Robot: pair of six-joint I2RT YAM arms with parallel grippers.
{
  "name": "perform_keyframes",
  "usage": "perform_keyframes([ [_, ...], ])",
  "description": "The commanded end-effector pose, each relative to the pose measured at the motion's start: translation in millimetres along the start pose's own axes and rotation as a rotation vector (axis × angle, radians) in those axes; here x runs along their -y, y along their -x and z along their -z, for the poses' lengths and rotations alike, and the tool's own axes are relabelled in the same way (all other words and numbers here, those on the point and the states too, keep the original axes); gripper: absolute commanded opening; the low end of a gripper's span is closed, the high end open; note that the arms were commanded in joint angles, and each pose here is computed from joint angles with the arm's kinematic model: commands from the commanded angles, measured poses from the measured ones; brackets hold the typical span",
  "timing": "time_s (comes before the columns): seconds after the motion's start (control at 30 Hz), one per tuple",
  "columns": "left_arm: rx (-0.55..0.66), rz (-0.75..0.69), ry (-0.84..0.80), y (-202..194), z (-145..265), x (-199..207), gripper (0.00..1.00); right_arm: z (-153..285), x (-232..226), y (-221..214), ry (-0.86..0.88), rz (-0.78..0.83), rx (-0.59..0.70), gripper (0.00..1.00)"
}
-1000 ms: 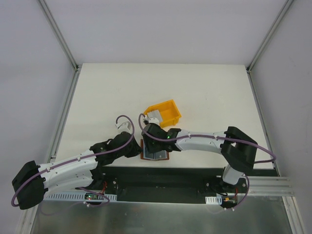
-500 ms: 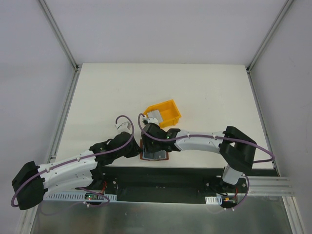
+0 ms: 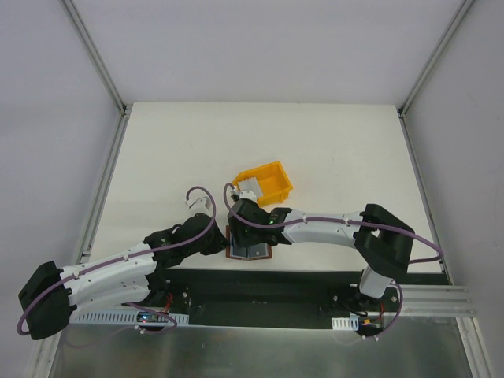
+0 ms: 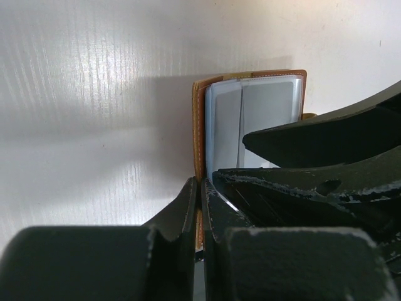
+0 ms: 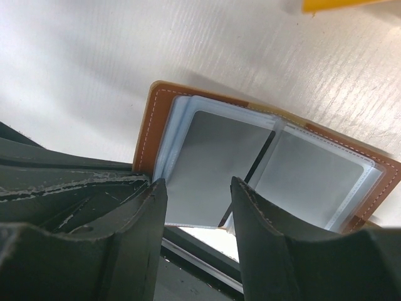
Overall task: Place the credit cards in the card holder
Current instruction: Turn over the card slot in the card holder.
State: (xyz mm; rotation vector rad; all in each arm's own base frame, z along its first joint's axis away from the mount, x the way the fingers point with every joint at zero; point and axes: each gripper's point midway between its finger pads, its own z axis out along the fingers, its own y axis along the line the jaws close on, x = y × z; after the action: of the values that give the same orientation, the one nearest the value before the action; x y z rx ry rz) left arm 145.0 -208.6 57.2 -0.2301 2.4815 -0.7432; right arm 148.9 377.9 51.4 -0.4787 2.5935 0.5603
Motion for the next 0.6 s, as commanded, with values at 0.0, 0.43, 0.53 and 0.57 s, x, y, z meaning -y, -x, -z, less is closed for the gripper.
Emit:
perform_keyframes([
  [0.0, 0.016, 0.008, -0.049, 3.5, 3.3, 12.3, 0.0, 7.6, -4.5, 6.7, 0.025, -0.035, 0.035, 0.48],
  [0.43, 0.017, 0.013, -0.05, 2.7, 3.6, 11.0, 0.0, 12.7, -4.1, 11.0, 0.054, -0.062, 0.055, 0.49],
  [0.53, 0.015, 0.01, -0.047, 2.6, 2.9, 10.8, 0.0, 12.1, -5.9, 11.8, 0.059, -0.065, 0.055, 0.49],
  [0.57, 0.015, 0.01, -0.046, 2.6, 2.9, 10.8, 0.0, 12.1, -6.1, 12.1, 0.06, -0.065, 0.056, 0.5],
])
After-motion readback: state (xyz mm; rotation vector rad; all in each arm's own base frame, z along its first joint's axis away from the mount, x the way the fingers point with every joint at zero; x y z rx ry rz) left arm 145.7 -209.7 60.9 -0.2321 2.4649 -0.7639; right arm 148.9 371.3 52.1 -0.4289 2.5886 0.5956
